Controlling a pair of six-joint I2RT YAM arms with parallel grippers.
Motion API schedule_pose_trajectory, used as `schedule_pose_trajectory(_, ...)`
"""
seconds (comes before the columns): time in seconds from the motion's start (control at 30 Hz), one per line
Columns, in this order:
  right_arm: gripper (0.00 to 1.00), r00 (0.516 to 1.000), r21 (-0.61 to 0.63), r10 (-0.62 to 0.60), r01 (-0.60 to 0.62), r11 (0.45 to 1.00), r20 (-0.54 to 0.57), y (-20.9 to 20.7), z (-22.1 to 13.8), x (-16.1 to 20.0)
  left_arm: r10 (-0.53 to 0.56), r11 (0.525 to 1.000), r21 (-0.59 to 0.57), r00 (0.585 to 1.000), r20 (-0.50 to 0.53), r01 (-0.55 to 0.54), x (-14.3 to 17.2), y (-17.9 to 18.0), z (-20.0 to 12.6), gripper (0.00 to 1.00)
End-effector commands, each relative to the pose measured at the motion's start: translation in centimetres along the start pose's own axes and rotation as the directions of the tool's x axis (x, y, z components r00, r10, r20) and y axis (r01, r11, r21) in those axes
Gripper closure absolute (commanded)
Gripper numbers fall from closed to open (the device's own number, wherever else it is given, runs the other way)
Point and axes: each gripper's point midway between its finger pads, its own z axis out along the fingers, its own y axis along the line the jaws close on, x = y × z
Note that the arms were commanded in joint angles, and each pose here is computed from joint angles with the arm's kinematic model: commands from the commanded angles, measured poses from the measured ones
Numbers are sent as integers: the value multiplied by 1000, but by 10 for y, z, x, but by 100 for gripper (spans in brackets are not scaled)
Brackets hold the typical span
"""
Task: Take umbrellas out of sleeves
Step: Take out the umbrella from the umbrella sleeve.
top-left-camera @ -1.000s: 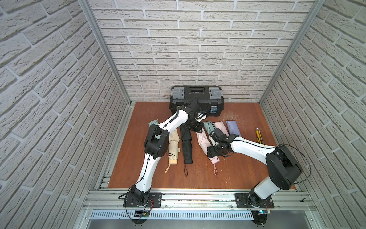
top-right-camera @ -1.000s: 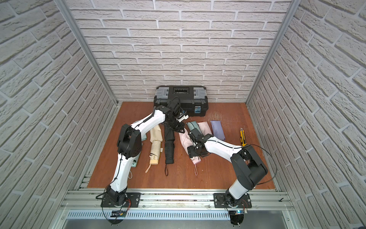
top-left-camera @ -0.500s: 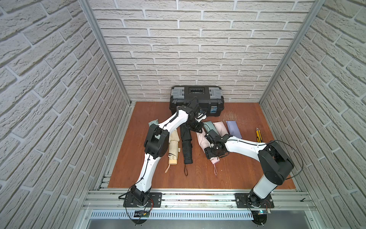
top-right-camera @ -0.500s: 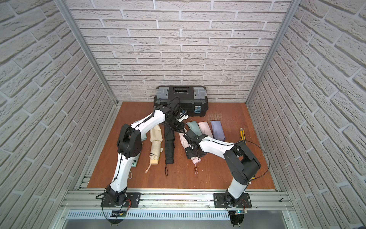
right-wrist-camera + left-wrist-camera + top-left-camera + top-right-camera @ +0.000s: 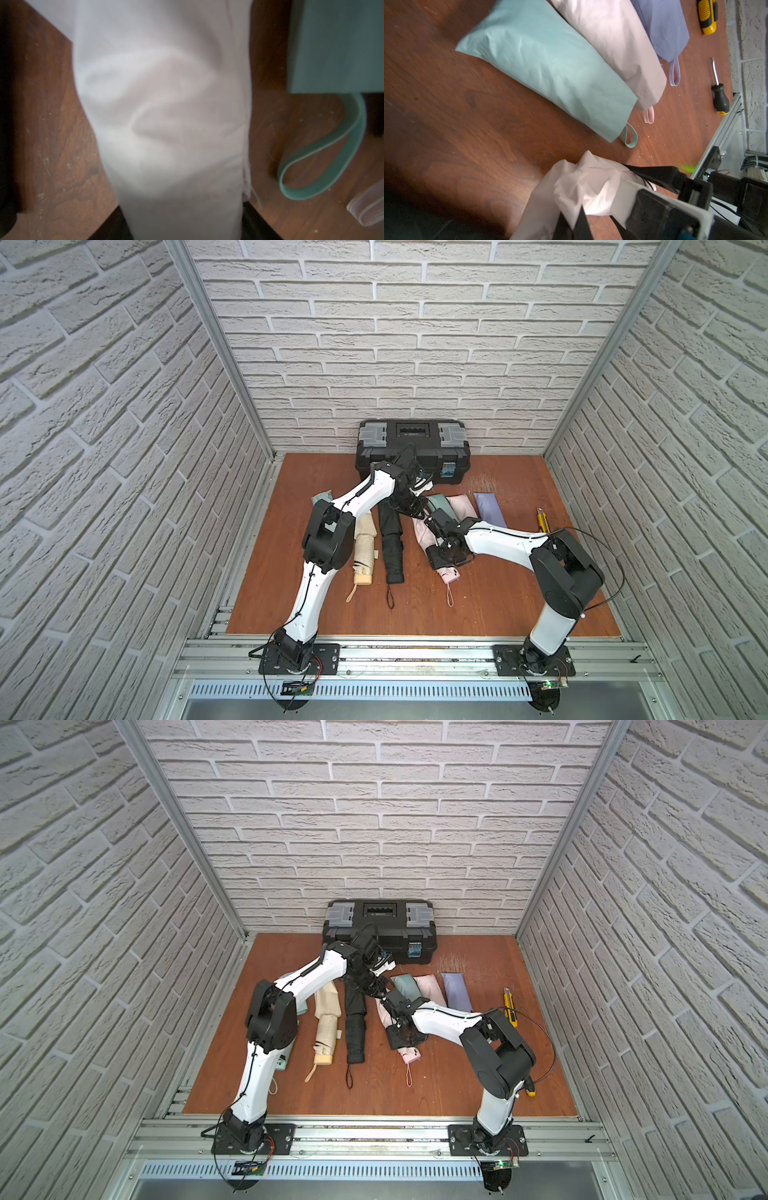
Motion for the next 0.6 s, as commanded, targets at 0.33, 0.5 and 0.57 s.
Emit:
schedule_pose_trajectory(0.33,45,1000,-8,3,-3,1000,-7,3,-9,24,-18,1000,-19,1000,13,18,-4,12,-10,100)
schedule_pose_trajectory(0.5,44,1000,-15,8,-8,1000,-3,6,-13,31,-14,1000,-27,1000,23,15,-10,14,-16,100)
schedule_pose_trajectory(0.57,45,1000,-15,8,-8,1000,-3,7,-14,35,-12,1000,-26,1000,26,12,-12,13,-17,100)
